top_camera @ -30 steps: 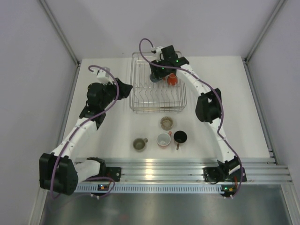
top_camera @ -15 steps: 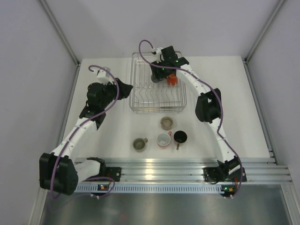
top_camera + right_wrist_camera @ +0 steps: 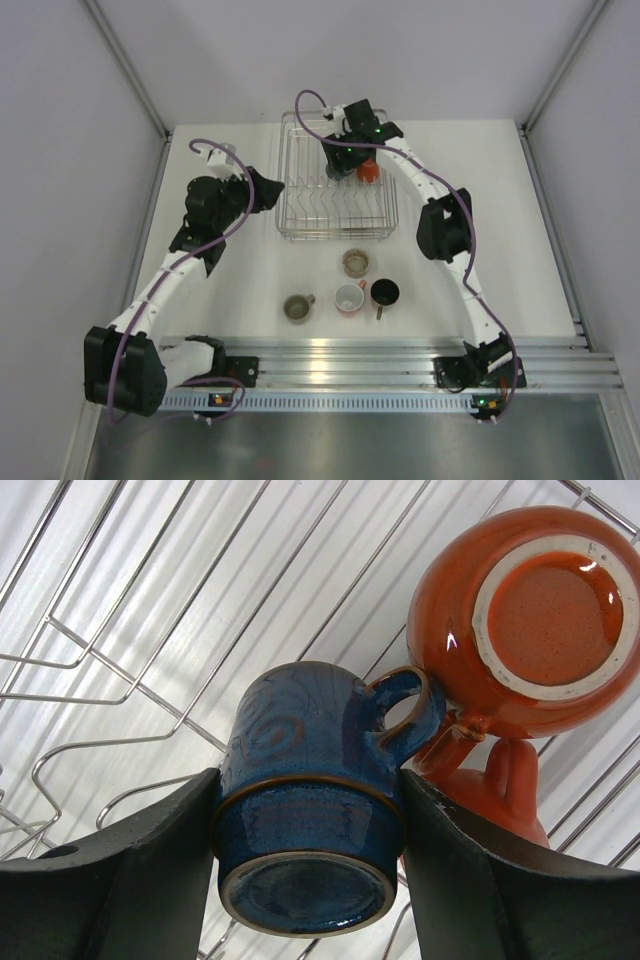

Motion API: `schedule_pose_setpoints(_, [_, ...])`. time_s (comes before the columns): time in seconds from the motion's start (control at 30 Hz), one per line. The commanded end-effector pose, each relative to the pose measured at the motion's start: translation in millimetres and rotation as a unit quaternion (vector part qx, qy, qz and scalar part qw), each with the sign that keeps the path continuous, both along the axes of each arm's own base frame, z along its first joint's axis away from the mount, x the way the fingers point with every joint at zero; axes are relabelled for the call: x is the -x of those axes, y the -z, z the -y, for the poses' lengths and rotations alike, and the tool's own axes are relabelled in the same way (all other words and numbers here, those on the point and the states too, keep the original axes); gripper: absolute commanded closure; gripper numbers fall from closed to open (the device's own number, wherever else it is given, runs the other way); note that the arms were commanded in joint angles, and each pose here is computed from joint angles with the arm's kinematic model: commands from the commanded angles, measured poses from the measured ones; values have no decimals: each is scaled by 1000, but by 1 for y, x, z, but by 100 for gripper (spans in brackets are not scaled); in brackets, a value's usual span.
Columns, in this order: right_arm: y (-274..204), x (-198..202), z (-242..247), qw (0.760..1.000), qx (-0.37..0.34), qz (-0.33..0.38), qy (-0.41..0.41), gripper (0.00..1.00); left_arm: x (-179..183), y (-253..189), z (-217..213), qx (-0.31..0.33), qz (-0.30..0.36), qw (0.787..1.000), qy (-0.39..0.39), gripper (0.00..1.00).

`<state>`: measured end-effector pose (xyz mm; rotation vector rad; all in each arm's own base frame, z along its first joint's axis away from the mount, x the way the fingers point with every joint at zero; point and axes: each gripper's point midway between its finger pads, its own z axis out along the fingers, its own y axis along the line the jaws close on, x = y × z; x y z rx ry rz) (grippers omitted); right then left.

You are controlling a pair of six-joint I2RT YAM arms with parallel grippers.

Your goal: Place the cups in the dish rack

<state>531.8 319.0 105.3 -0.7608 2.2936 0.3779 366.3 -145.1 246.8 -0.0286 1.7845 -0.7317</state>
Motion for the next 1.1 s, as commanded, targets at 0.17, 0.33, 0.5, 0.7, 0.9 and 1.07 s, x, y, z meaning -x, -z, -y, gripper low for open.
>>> schedule_pose_setpoints(0.17, [-13,0,-5,1000,-1,12,-7,99,-1,-7,-1,5,20,1000,1,40])
schedule_pose_setpoints(0.33, [-15,-5,-5,1000,-4,18,-1,86,-2,-6,-1,4,18,1000,0,40])
schedule_pose_setpoints(0.5, [-15,-9,-6,1000,-7,25,6,50,-3,-5,-1,3,18,1000,0,40])
schedule_pose_setpoints(0.7, [-18,-11,-9,999,-17,30,8,39,-3,-4,-1,2,17,1000,0,40])
schedule_pose_setpoints(0.9, [-23,-13,-15,999,-33,34,6,26,-3,-4,-1,2,17,1000,0,40])
schedule_pose_setpoints(1.07, [-30,-14,-18,998,-45,43,7,21,-3,-2,-1,2,14,1000,0,40])
